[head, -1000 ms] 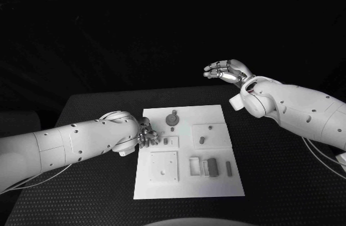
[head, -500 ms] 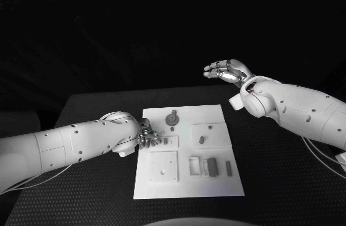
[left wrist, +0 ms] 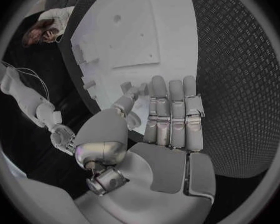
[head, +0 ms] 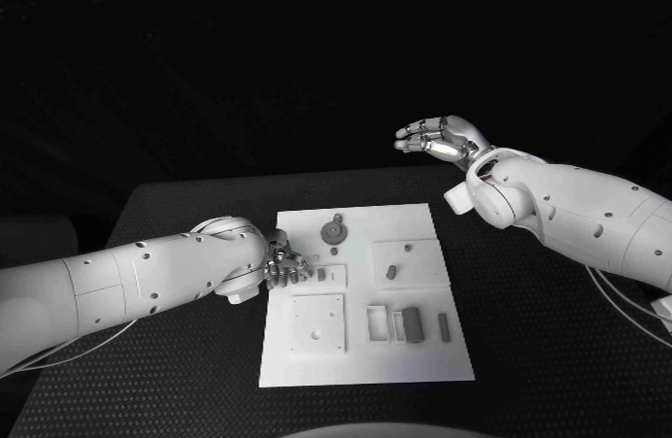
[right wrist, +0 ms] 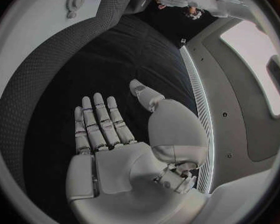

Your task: Assemble the parts on the task board

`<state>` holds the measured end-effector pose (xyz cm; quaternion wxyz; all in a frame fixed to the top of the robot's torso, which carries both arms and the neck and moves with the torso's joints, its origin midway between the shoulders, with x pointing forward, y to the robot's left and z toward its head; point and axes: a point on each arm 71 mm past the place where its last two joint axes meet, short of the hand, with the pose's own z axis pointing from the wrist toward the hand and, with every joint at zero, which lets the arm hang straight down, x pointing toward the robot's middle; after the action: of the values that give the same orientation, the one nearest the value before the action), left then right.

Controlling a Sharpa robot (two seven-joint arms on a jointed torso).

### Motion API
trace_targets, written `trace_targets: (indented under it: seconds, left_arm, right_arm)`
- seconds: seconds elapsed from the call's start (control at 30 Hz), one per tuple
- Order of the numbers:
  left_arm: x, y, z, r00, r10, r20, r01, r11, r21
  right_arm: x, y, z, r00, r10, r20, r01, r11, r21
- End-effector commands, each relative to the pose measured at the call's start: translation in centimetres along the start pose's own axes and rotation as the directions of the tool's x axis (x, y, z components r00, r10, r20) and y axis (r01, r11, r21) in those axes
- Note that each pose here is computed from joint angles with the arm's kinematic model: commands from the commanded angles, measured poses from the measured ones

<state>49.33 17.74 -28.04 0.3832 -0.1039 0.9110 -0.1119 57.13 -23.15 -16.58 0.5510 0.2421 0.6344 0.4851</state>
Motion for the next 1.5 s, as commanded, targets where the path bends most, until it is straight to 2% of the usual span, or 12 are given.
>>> trace_targets:
  seconds: [0.03, 0.37, 0.57, 0.67, 0.7, 0.77, 0.93, 0.97, 1.1, 1.27, 1.33, 1.5]
  left_arm:
    - [-0.20, 0.18, 0.04, 1.000, -0.006, 0.013, 0.006, 1.000, 0.002]
    - [-0.39, 0.55, 0.04, 1.000, -0.018, 0.018, 0.018, 1.000, 0.002]
    - [-0.77, 1.69, -0.49, 0.998, -0.064, 0.027, 0.064, 0.998, 0.003]
    - [-2.17, 1.79, -1.13, 0.990, -0.128, 0.055, 0.127, 0.992, 0.025]
    - [-3.01, 1.58, -1.38, 0.986, -0.145, 0.077, 0.142, 0.989, 0.036]
    - [-3.91, 1.29, -1.76, 0.980, -0.169, 0.104, 0.162, 0.984, 0.068]
    - [-6.21, -0.26, -2.58, 0.951, -0.251, 0.183, 0.208, 0.952, 0.224]
    - [-6.31, -0.63, -2.60, 0.949, -0.253, 0.188, 0.200, 0.944, 0.263]
    - [-6.36, -1.97, -2.48, 0.945, -0.256, 0.202, 0.180, 0.926, 0.333]
    - [-6.52, -3.74, -1.96, 0.936, -0.219, 0.277, 0.092, 0.908, 0.408]
    - [-6.26, -4.29, -1.64, 0.932, -0.161, 0.325, 0.009, 0.906, 0.424]
    - [-4.97, -5.16, -0.80, 0.922, -0.030, 0.387, -0.155, 0.885, 0.438]
  right_arm:
    - [0.1, 0.1, 0.0, 1.000, -0.002, -0.014, 0.002, 1.000, -0.009]
    - [0.0, 0.1, 0.0, 1.000, -0.002, -0.013, 0.002, 1.000, -0.008]
    - [-0.1, 0.0, -0.1, 1.000, -0.003, -0.011, 0.003, 1.000, -0.007]
    - [-0.1, 0.0, -0.1, 1.000, -0.004, -0.010, 0.004, 1.000, -0.006]
    - [-0.2, -0.1, -0.1, 1.000, -0.004, -0.009, 0.004, 1.000, -0.006]
    - [-0.2, -0.1, -0.1, 1.000, -0.005, -0.008, 0.005, 1.000, -0.005]
    - [-0.3, -0.1, -0.1, 1.000, -0.005, -0.006, 0.005, 1.000, -0.004]
    - [-0.3, -0.1, -0.1, 1.000, -0.006, -0.006, 0.006, 1.000, -0.004]
    - [-0.3, -0.1, 0.0, 1.000, -0.005, -0.007, 0.005, 1.000, -0.004]
    - [-0.2, -0.1, 0.0, 1.000, -0.004, -0.009, 0.004, 1.000, -0.005]
    - [-0.1, -0.1, 0.0, 1.000, -0.003, -0.012, 0.003, 1.000, -0.006]
    - [0.0, 0.0, 0.1, 1.000, -0.003, -0.013, 0.003, 1.000, -0.007]
